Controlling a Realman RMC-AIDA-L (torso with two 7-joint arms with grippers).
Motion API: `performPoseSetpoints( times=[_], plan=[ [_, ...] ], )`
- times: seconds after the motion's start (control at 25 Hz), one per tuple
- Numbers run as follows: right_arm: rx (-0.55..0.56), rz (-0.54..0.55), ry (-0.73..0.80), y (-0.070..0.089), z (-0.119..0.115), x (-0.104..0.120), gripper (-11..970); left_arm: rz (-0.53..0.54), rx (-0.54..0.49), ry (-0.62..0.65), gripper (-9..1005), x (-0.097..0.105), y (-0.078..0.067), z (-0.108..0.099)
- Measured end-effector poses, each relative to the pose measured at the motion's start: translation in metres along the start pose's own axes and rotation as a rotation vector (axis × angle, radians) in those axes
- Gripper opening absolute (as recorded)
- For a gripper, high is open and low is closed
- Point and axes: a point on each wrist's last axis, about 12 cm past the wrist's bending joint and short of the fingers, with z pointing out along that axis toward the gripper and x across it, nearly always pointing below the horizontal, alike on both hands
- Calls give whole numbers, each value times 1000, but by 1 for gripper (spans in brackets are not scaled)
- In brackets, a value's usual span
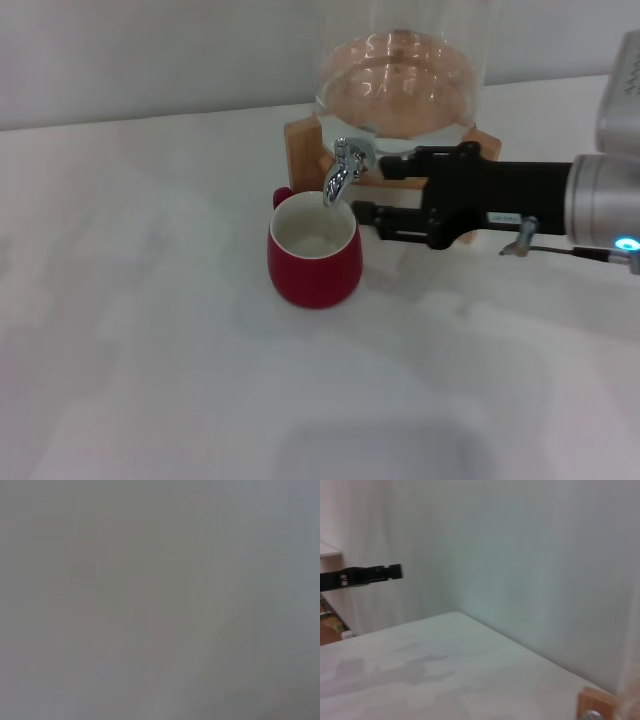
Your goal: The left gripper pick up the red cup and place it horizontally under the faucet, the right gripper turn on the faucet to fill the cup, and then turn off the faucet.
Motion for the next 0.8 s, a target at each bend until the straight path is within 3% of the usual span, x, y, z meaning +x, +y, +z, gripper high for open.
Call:
performPoseSetpoints(
  times=[0.28, 0.6, 0.8],
  plan=[
    [52, 47, -12, -10, -16, 7, 631, 72, 85, 110, 863, -9, -9, -5],
    [28, 48, -34, -6, -23, 6, 631, 26, 28, 83, 864, -19, 1, -17],
    [6, 41, -44, -7, -31, 6, 631, 34, 7, 99, 864, -18, 4, -13]
  ],
)
